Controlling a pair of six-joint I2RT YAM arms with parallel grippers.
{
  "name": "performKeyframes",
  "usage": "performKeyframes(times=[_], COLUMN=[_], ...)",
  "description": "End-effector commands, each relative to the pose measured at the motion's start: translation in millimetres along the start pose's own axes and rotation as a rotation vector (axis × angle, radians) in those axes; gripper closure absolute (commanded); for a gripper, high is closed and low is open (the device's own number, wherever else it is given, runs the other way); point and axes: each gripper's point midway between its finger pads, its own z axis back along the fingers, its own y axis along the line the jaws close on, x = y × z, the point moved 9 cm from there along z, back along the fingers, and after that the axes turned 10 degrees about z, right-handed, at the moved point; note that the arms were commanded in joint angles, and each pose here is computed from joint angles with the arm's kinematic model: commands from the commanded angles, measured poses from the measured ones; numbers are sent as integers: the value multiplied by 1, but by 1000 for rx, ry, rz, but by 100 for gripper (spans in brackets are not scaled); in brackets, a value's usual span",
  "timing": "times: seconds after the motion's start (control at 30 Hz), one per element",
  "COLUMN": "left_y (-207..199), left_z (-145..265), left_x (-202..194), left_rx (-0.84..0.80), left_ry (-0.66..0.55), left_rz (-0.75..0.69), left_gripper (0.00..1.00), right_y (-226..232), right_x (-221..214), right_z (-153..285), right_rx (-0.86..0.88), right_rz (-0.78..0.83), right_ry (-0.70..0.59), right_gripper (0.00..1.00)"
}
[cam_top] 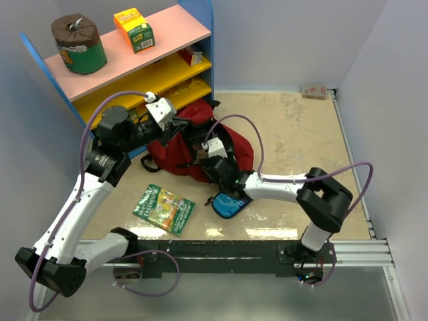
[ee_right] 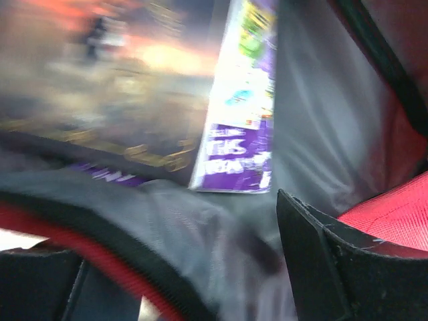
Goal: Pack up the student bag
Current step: Pick up the book from the center of the board.
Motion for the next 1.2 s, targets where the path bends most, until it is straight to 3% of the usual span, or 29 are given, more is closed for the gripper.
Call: performKeyframes(times=[0.0,0.2,0.3,0.53,0.83,1.17], left_y=[-13,-15,-16,-18,-19,-17], left_z=[16,17,18,21,22,23], left_x=[35,6,-5,-10,-19,-15], left_rx=[-59,-61,-62,-64,-68,-55], left_ry=[-198,-148,-142,-132,-133,-138], left_rz=[-160,-132,-117,-110,-101,-110], left_gripper=[91,91,91,91,91,91], right_y=[31,43,55,93,94,130], right_x=[35,38,31,9,-8,-39], right_z=[64,122,122,95,90,62], right_rx=[157,528,629,710,695,761], right_rz=[-75,-195,-213,-187,-216,-207], right_ry=[-214,-357,-366,-278,-250,-161], right_gripper=[25,15,13,13,14,19])
